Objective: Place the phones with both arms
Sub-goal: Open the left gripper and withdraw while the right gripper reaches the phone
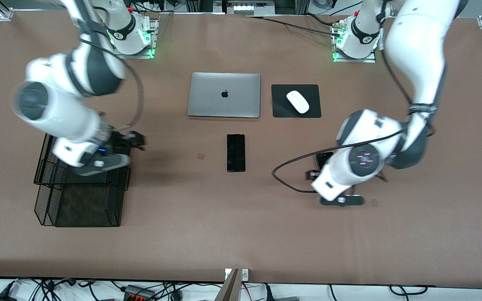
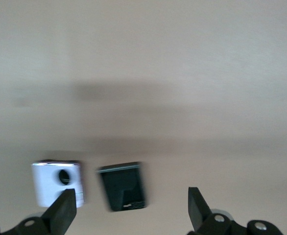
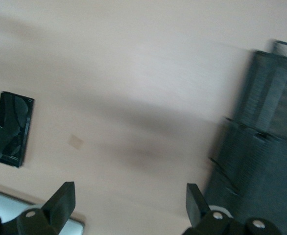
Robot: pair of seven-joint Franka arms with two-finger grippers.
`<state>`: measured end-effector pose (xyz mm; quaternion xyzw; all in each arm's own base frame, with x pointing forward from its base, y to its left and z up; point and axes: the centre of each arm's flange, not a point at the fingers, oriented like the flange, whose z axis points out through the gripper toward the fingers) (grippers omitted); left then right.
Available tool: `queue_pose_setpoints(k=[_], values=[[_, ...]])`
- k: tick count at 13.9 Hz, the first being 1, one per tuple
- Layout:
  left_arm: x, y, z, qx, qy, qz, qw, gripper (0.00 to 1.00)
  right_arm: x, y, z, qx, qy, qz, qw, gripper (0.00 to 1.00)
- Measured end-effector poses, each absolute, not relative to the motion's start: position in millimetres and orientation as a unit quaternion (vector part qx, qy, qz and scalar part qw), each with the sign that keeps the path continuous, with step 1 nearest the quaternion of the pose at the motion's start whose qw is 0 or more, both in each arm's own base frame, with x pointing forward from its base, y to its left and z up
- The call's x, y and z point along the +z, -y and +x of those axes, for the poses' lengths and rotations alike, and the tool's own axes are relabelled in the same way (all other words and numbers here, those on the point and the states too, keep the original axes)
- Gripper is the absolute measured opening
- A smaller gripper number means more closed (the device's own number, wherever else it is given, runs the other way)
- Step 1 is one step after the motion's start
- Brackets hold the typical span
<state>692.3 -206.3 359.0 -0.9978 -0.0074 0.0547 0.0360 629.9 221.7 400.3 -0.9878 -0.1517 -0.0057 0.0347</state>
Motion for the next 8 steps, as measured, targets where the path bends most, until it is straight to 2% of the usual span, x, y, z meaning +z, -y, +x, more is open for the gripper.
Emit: queue_pose_setpoints(k=[4, 8], values=[[454, 139, 680, 0.044, -0.007, -0.998, 0.049, 1.0, 334, -316, 625, -0.03, 0.141, -0.989, 0.039, 1.0], [512, 110, 643, 0.038, -0.01, -0.999, 0.029, 1.0, 295, -407, 610, -0.038, 0.102, -0.993, 0.048, 1.0]])
